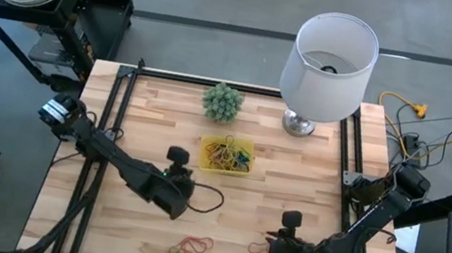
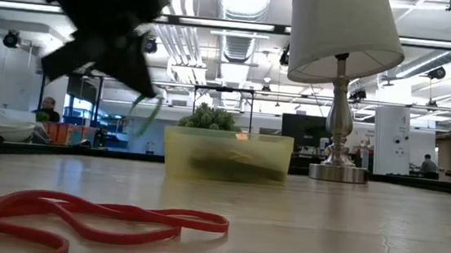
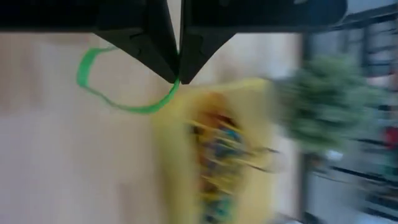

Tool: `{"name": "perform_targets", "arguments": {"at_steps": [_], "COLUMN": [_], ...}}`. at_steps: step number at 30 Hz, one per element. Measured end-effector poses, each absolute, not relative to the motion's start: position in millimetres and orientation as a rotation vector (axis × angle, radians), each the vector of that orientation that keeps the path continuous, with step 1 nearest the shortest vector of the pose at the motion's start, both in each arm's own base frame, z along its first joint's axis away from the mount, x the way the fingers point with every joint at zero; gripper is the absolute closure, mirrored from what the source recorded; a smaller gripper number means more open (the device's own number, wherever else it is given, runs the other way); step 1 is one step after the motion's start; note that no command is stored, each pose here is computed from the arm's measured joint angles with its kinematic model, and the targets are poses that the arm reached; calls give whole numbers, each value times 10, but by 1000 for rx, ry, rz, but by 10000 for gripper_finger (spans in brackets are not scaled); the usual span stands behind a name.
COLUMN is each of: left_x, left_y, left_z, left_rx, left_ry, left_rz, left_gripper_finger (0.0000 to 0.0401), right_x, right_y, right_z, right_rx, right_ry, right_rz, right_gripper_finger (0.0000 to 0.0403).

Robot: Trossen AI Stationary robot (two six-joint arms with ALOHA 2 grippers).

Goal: Pick and place rubber bands into bin
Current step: Put the green rubber band into the yellow bin

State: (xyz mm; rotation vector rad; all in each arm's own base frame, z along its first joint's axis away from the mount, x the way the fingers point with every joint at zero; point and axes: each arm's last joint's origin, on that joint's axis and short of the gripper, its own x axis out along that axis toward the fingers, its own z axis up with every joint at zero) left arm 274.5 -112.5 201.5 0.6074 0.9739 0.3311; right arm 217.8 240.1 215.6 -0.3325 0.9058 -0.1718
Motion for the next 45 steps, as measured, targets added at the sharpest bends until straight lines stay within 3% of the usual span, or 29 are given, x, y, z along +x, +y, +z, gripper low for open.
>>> {"name": "perform_targets", "arguments": {"at_steps": [6, 11, 28, 41, 45], "left_x": [2924, 3096, 3284, 3235, 3243], "left_y": [-923, -661, -18, 62, 54], "left_z": [2285, 2378, 2329, 2196, 2185], "left_rx": [696, 688, 465, 439, 417], "left_ry": [866, 830, 870, 906, 896], "left_rz": [538, 592, 400, 370, 318], "left_gripper_finger": [401, 401, 401, 401, 383], "right_x": [2176, 2172, 2163, 2166, 2168], "right_y": [2399, 2394, 2384, 2388, 2390], "right_z": [2150, 2140, 2115, 2116, 2117], "right_rx": [-334, -337, -341, -337, -334], "right_ry": [907, 909, 915, 912, 910], "right_rz": [-172, -174, -177, -175, -174], "right_gripper_finger": [335, 335, 335, 335, 335]}}
